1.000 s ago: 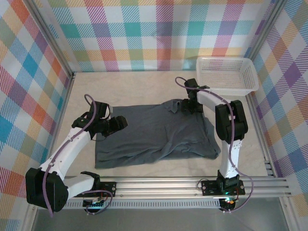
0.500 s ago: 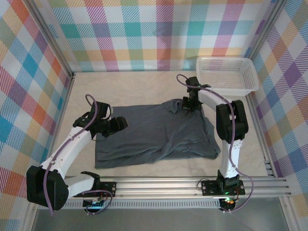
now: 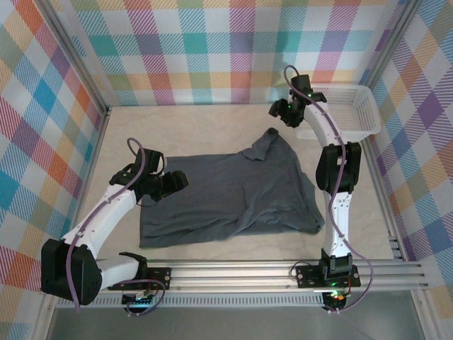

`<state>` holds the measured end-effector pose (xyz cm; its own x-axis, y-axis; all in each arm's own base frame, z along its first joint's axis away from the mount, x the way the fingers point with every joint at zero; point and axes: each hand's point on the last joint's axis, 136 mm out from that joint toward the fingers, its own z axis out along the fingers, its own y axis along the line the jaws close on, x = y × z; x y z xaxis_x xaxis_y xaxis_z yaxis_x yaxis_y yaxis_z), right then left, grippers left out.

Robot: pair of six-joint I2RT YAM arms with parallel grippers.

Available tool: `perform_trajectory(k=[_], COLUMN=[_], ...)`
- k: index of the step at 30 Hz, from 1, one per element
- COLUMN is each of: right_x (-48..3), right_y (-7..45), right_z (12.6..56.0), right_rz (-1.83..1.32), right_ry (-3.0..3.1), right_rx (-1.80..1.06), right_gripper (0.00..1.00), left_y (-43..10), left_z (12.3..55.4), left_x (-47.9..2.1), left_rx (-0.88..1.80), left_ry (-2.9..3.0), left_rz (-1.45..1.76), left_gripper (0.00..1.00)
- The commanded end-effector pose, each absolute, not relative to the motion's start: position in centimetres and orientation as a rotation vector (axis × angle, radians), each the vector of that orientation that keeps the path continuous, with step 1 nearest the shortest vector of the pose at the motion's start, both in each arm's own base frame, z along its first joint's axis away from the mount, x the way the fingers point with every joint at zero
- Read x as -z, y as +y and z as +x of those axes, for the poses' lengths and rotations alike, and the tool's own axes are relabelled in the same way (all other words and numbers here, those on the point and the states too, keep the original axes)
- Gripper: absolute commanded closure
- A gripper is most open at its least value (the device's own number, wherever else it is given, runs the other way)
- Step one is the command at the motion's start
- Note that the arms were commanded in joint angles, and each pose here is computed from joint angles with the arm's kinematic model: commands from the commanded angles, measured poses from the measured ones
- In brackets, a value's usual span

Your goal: Fold the inside-out t-shirt

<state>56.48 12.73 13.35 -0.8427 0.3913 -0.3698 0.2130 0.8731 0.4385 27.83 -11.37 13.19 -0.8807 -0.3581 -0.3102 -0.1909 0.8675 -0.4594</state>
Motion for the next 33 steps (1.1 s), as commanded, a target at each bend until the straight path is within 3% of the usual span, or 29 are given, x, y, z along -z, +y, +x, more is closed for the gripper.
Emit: perform_trajectory(k=[1, 6, 12, 22, 29, 33], right_x=[-14.5, -12.6, -8.7, -6.3, -4.1, -3.3], right_y=[12.3, 7.9, 6.0, 8.2, 8.4, 7.7], right_z=[52.4, 48.7, 46.6, 49.0, 48.3, 48.0], right_rz=[0.381, 0.301, 0.244, 0.284, 0.359, 0.376], right_ry=[2.655, 2.637, 2.703, 2.634, 2.623, 2.620], right_rx=[-0.459, -0.142, 0.051, -0.059, -0.056, -0.011], right_gripper=[0.37, 0.47, 0.73, 0.60, 0.54, 0.45], left_y=[-11.6, -12.1, -12.2, -12.0, -11.7, -11.7], left_z=[27.7, 28.2, 28.8, 28.4, 28.0, 27.9], left_x=[-12.7, -12.3, -12.9, -12.9, -12.7, -12.5], left_rx=[0.593, 0.613, 0.609, 0.596, 0.587, 0.587], left_ry=[2.656, 2.662, 2.657, 2.663, 2.659, 2.664], left_rz=[-0.393, -0.394, -0.377, -0.380, -0.384, -0.377], left_gripper=[0.28, 0.29, 0.28, 0.29, 0.28, 0.28])
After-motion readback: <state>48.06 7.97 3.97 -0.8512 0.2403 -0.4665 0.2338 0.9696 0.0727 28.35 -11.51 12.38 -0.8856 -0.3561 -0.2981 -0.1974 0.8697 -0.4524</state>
